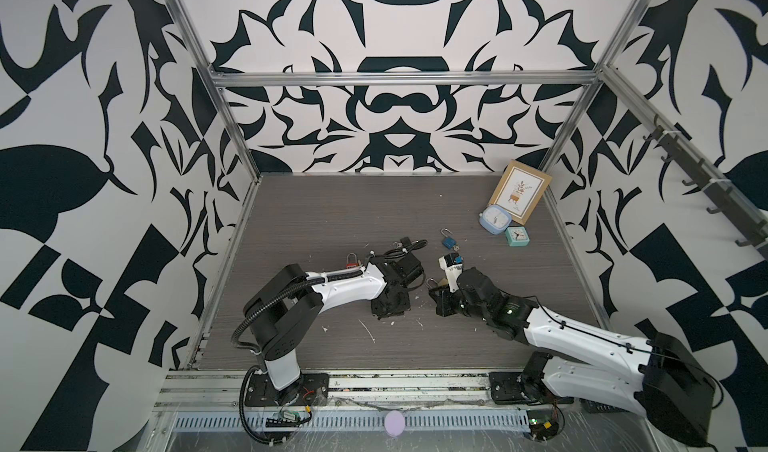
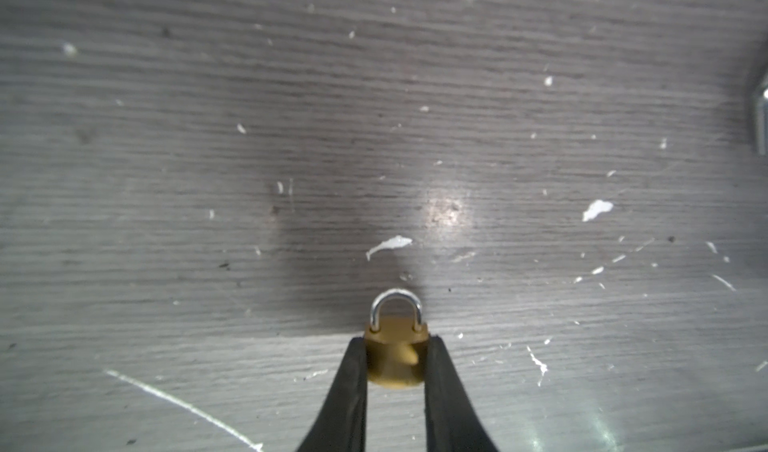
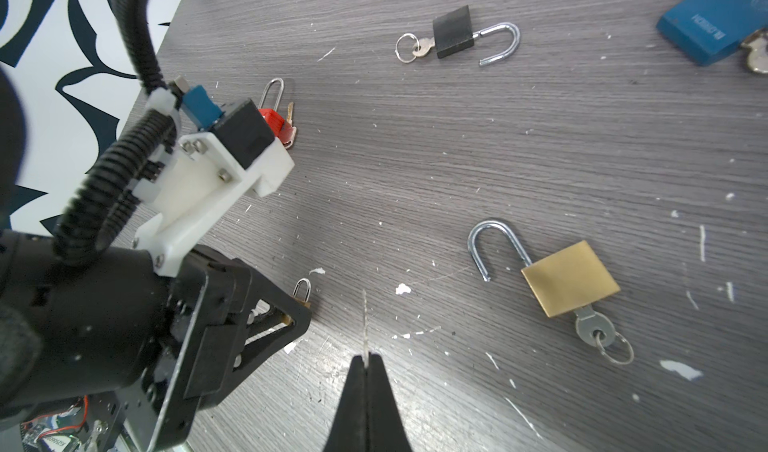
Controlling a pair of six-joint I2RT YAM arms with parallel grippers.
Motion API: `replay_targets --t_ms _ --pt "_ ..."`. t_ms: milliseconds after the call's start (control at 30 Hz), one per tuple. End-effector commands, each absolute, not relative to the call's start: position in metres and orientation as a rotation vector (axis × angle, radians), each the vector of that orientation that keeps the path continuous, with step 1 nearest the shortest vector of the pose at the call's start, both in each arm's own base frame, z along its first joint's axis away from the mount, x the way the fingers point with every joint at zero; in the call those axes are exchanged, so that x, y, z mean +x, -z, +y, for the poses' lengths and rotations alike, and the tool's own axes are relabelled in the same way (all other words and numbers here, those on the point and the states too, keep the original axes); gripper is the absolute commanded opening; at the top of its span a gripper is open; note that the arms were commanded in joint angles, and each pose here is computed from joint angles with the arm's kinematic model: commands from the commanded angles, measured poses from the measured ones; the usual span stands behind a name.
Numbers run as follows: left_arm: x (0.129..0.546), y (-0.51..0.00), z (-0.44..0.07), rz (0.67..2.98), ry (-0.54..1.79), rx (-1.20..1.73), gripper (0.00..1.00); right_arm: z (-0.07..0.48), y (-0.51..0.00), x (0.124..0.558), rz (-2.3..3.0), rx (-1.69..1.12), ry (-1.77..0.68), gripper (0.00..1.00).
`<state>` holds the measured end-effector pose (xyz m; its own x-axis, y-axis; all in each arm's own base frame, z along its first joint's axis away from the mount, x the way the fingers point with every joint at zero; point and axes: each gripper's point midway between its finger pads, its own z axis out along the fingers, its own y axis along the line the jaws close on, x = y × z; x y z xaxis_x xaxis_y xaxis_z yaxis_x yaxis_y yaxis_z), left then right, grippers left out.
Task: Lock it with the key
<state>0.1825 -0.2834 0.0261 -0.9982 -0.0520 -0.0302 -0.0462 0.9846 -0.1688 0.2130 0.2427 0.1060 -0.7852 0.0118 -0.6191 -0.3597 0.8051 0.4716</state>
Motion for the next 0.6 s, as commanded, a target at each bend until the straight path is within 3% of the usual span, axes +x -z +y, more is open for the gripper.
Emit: replay_targets --t_ms 0,433,567 --pt "0.1771 -0.0173 -0.278 3.13 0.215 -0.092 0.04 0.2439 -0.1112 0.2194 2.336 -0.228 -0.791 0.0" --pt "0.177 -0.0155 -0.2748 3.132 0.183 -0.094 0.33 0.246 -0.1109 0.2204 2.342 -0.229 -0.796 0.0" --pt "0.1794 -0.0203 -0.2733 3.118 0.189 -0.1 0.37 0.2463 -0.1107 0.22 2.346 -0.231 -0.796 0.0"
